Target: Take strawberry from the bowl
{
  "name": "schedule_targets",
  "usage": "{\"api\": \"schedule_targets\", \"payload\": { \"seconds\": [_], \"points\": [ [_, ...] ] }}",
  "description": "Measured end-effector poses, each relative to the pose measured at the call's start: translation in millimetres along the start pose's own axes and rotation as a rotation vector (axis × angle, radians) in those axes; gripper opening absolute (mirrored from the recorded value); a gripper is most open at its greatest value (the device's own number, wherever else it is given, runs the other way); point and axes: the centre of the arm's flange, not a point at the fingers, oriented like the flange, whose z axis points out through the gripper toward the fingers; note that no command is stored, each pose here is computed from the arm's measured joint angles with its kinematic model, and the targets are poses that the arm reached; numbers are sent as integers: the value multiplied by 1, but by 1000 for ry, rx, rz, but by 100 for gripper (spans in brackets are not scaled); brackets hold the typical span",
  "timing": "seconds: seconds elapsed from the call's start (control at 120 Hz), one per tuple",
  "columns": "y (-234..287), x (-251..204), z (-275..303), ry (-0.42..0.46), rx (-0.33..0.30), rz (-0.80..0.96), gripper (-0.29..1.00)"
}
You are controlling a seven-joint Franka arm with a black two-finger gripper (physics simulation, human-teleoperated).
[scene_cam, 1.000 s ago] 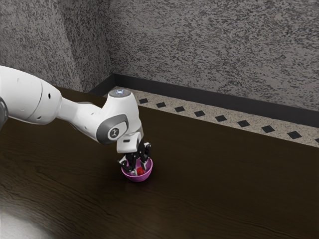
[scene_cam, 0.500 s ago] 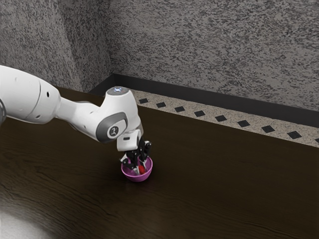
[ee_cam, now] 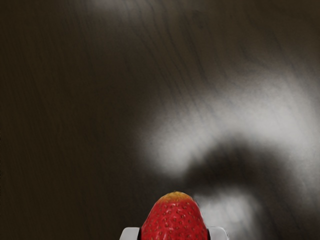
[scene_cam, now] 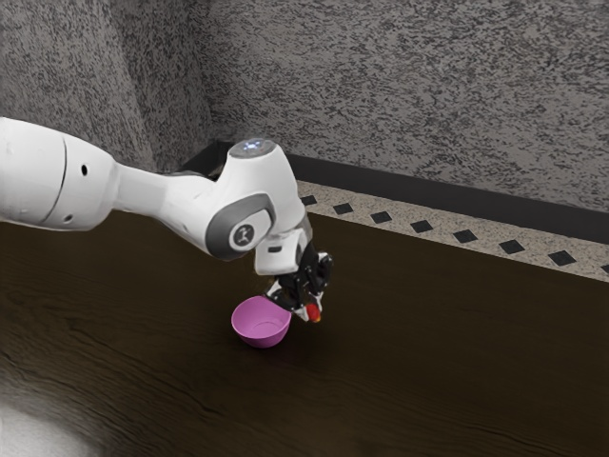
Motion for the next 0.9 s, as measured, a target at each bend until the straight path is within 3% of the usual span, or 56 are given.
{"api": "schedule_targets", "payload": {
  "seconds": [0.108, 0.358, 0.55, 0.675, 0.758, 0.858, 0.9],
  "points": [
    [-12, 30, 24, 43, -15, 31, -1],
    [-15, 47, 68, 89, -42, 26, 0],
    [-15, 48, 70, 86, -43, 18, 36],
    [-16, 48, 62, 81, -36, 7, 51],
    [-22, 50, -34, 3, 42, -46, 57],
    [-30, 39, -257, -88, 239, -294, 62],
    [-22, 26, -320, -72, 274, -424, 64]
  ]
}}
